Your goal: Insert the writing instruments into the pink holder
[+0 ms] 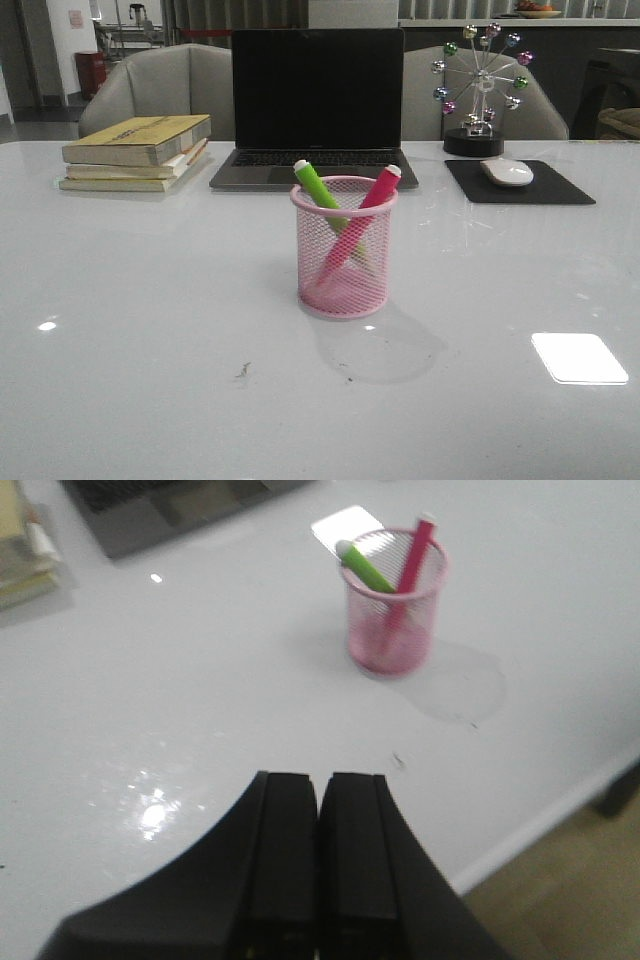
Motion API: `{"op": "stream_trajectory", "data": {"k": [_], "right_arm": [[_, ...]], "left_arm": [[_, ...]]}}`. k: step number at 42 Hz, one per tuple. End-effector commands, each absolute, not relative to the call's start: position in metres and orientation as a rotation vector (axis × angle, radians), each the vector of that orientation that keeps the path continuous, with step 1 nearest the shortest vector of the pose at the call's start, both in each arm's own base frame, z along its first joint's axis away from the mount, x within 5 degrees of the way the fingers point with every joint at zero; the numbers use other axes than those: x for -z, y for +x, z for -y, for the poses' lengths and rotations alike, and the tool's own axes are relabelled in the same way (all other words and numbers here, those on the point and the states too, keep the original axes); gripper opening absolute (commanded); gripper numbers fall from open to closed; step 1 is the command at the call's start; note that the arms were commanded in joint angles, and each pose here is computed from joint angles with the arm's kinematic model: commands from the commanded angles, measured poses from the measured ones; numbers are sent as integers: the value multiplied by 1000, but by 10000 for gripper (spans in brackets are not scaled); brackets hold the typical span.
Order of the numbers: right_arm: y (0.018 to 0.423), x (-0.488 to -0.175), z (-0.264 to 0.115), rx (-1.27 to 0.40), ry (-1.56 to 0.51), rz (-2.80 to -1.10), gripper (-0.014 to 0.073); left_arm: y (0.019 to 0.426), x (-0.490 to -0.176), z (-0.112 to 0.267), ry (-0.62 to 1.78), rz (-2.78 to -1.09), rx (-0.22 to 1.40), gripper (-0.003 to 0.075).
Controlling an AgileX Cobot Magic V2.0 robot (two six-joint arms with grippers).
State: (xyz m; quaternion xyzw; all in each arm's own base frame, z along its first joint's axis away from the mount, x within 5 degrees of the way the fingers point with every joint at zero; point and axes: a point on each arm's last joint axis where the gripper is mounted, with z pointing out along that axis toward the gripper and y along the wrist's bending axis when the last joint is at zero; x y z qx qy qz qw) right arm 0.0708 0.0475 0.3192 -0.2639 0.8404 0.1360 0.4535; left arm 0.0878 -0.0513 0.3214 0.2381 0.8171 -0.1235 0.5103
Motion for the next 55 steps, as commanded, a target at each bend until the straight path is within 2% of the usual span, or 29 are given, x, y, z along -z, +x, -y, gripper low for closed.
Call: {"op": "stream_trajectory", "data": {"k": [1,13,23,55], "right_arm": [[73,-332,-48,-348,-620,-1991,58],[73,-332,-48,-348,-620,-1991,58],[73,-332,-48,-348,-621,-1994,58],[73,-332,-48,-347,-622,-1995,58]], "left_arm": [[81,-324,38,404,-1798,300,92],[50,-253,9,81,-1632,170,92],[54,-214,4,9,-1492,120,92],[54,-215,4,32,-1428,90,92]]}}
